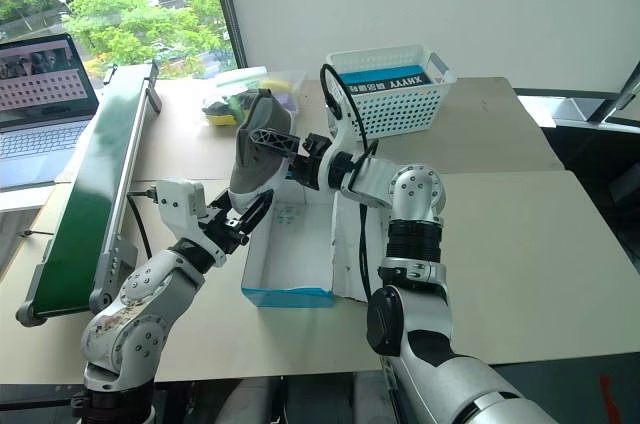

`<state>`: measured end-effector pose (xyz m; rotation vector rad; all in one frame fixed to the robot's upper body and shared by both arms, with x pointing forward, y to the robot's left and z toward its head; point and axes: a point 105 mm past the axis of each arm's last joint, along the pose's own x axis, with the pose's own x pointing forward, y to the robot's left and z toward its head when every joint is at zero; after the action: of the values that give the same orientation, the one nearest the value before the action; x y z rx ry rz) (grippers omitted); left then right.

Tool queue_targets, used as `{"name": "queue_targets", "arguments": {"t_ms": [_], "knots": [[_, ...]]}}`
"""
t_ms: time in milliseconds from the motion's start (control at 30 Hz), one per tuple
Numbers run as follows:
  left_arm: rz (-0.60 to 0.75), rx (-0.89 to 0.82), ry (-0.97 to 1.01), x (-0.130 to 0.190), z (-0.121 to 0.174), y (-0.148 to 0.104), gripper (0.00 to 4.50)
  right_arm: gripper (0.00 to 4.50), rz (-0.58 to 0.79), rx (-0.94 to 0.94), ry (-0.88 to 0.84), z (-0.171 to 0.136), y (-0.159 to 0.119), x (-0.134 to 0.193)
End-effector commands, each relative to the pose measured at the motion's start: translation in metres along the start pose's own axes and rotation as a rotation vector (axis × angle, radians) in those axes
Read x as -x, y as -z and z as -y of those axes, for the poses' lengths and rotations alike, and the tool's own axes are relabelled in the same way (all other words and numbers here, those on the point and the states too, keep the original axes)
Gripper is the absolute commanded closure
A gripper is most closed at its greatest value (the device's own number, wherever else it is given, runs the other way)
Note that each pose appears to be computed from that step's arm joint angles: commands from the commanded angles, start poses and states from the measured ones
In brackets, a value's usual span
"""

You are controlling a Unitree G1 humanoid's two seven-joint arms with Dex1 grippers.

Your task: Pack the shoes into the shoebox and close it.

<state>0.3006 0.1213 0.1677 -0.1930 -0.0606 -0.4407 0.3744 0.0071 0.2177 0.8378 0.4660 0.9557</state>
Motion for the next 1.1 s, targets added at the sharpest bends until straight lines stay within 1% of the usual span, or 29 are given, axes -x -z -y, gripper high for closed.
{"name": "queue_targets", "arguments": {"t_ms": [33, 67, 100, 133, 233, 267, 400, 433, 467, 533, 600, 700, 767, 867, 967, 1000, 1100], "knots": [[0.066, -0.022, 0.026, -0.001, 0.004, -0.018, 1.62, 1.99, 0.02, 0.005, -0.13, -0.035, 0.001, -0.014], [0.064, -0.028, 0.023, -0.001, 0.003, -0.018, 1.62, 2.34, 0.021, 0.007, -0.13, -0.035, 0.001, -0.014], [0.063, -0.03, 0.021, -0.002, 0.002, -0.018, 1.62, 2.79, 0.023, 0.009, -0.131, -0.036, 0.001, -0.014], [0.062, -0.031, 0.019, -0.002, 0.001, -0.018, 1.62, 3.01, 0.024, 0.01, -0.132, -0.036, 0.0, -0.014], [0.054, -0.033, 0.012, -0.002, -0.001, -0.016, 1.62, 3.94, 0.022, 0.017, -0.136, -0.038, 0.0, -0.014], [0.051, -0.037, 0.009, -0.002, -0.001, -0.016, 1.62, 4.07, 0.02, 0.018, -0.138, -0.038, 0.001, -0.014], [0.037, -0.08, -0.007, -0.004, -0.005, -0.013, 1.62, 4.12, 0.0, 0.029, -0.173, -0.046, 0.003, -0.013], [0.042, -0.081, 0.0, -0.004, -0.004, -0.014, 0.77, 4.12, 0.0, 0.03, -0.18, -0.047, 0.003, -0.012], [0.045, -0.08, 0.006, -0.004, -0.003, -0.014, 0.7, 4.12, 0.0, 0.031, -0.183, -0.048, 0.003, -0.011], [0.02, -0.111, 0.027, -0.004, 0.001, -0.01, 0.02, 4.12, 0.024, 0.013, -0.177, -0.047, -0.001, -0.01], [-0.005, -0.136, 0.051, -0.004, 0.005, -0.006, 0.02, 4.12, 0.055, 0.004, -0.161, -0.045, -0.006, -0.009], [-0.007, -0.144, 0.114, 0.004, 0.012, -0.006, 0.02, 4.12, 0.157, 0.007, -0.042, -0.03, -0.028, -0.003], [-0.022, -0.15, 0.154, 0.012, 0.013, -0.006, 0.02, 4.12, 0.183, 0.025, 0.005, -0.026, -0.037, 0.003], [-0.137, -0.136, 0.253, 0.039, 0.002, 0.002, 0.02, 4.12, 0.194, 0.067, 0.148, -0.011, -0.05, 0.022], [-0.21, -0.114, 0.32, 0.059, -0.007, -0.001, 0.02, 4.12, 0.143, 0.116, 0.284, 0.005, -0.048, 0.04], [-0.222, -0.117, 0.334, 0.062, -0.008, -0.002, 0.02, 4.12, 0.13, 0.13, 0.308, 0.008, -0.047, 0.044], [-0.307, -0.169, 0.382, 0.075, -0.023, -0.006, 0.02, 4.12, 0.033, 0.196, 0.385, 0.01, -0.034, 0.058]]}}
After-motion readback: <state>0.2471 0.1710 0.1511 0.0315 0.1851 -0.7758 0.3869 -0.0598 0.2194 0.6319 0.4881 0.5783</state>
